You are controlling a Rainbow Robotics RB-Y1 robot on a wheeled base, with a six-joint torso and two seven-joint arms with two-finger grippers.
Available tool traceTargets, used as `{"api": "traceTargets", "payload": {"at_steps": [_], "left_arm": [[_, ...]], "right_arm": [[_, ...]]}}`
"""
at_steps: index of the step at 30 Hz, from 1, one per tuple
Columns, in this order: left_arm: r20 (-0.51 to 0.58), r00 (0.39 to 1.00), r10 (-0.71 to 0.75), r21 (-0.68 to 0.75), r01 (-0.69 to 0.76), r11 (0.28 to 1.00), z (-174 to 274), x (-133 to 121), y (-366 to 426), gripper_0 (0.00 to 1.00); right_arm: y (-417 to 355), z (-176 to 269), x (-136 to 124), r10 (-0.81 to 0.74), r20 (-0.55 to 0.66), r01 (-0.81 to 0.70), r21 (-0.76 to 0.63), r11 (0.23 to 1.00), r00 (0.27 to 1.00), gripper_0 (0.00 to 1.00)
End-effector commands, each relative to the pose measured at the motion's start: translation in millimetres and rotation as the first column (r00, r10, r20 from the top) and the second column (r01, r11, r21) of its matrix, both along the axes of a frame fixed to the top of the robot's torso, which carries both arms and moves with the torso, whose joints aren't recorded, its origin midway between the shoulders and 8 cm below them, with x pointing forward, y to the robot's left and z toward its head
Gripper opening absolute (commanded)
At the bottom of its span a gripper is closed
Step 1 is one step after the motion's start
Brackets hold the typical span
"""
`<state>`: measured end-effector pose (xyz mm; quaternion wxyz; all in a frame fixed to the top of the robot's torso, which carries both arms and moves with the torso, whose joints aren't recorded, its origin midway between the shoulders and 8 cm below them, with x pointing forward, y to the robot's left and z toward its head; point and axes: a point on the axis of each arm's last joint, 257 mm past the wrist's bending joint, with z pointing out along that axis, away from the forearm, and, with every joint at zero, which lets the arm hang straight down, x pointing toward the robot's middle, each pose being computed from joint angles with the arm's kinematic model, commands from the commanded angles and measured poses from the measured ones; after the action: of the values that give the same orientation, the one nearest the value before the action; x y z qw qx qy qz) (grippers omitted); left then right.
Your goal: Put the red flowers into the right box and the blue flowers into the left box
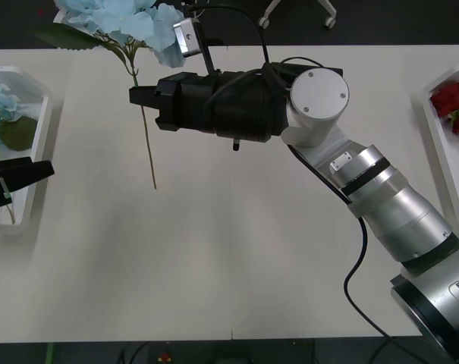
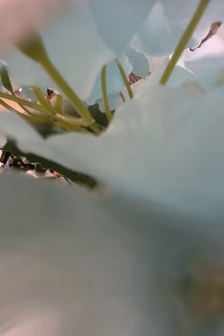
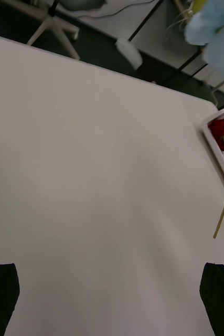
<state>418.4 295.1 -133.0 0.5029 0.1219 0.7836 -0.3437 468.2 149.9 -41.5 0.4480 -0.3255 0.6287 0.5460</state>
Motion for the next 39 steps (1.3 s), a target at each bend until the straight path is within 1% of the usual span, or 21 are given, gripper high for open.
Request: {"api": "traceTargets", "payload": {"at_steps": [1, 4, 9, 13, 22, 24, 25, 29, 30, 31, 32, 34, 35, 39], "left_arm": [[0.136, 0.989, -0.059, -0.044, 0.066, 0.997, -1, -5, -50, 1.0], [0.197, 0.978, -0.074, -0.046, 0.085, 0.995, -6, -4, -79, 1.0], [0.255, 0.965, -0.064, -0.08, 0.087, 0.993, -6, 0, -126, 1.0], [0.262, 0.965, -0.019, -0.184, 0.069, 0.981, 0, 2, -176, 1.0], [0.279, 0.96, 0.031, -0.234, 0.037, 0.972, 6, 12, -225, 1.0], [0.287, 0.956, 0.065, -0.252, 0.009, 0.968, 13, 19, -231, 0.82], [0.291, 0.953, 0.081, -0.258, -0.003, 0.966, 15, 22, -232, 0.77], [0.294, 0.952, 0.091, -0.282, -0.005, 0.959, 25, 27, -230, 0.77], [0.291, 0.952, 0.093, -0.288, -0.005, 0.958, 26, 28, -229, 0.7], [0.291, 0.952, 0.092, -0.291, -0.003, 0.957, 28, 28, -229, 0.62], [0.293, 0.951, 0.095, -0.293, -0.005, 0.956, 30, 29, -227, 0.49], [0.292, 0.951, 0.1, -0.297, -0.009, 0.955, 31, 30, -225, 0.06], [0.291, 0.951, 0.101, -0.301, -0.009, 0.954, 32, 31, -224, 0.0], [0.281, 0.953, 0.108, -0.315, -0.015, 0.949, 33, 32, -220, 0.0]], "right_arm": [[25, 31, -19, 0.058, 0.028, -0.059, 0.031, 0.998, 0.998, 0.0], [25, 32, -21, 0.067, 0.013, -0.068, 0.037, 0.997, 0.998, 0.0], [25, 33, -21, 0.068, 0.011, -0.069, 0.039, 0.997, 0.998, 0.0], [28, 30, -25, 0.078, -0.001, -0.078, 0.039, 0.996, 0.997, 0.0], [28, 29, -26, 0.081, -0.015, -0.08, 0.038, 0.996, 0.997, 0.0], [28, 28, -26, 0.081, -0.018, -0.081, 0.037, 0.996, 0.997, 0.0], [29, 28, -26, 0.082, -0.02, -0.082, 0.038, 0.996, 0.996, 0.0], [28, 28, -26, 0.082, -0.022, -0.081, 0.038, 0.996, 0.996, 0.0], [29, 27, -26, 0.083, -0.023, -0.082, 0.037, 0.996, 0.996, 0.0], [29, 29, -27, 0.084, -0.022, -0.083, 0.039, 0.996, 0.996, 0.0], [29, 28, -26, 0.081, -0.026, -0.08, 0.04, 0.996, 0.996, 0.0], [29, 29, -26, 0.083, -0.024, -0.082, 0.039, 0.996, 0.996, 0.0], [29, 28, -26, 0.082, -0.024, -0.081, 0.038, 0.996, 0.996, 0.0], [28, 28, -26, 0.082, -0.025, -0.081, 0.038, 0.996, 0.996, 0.0]]}}
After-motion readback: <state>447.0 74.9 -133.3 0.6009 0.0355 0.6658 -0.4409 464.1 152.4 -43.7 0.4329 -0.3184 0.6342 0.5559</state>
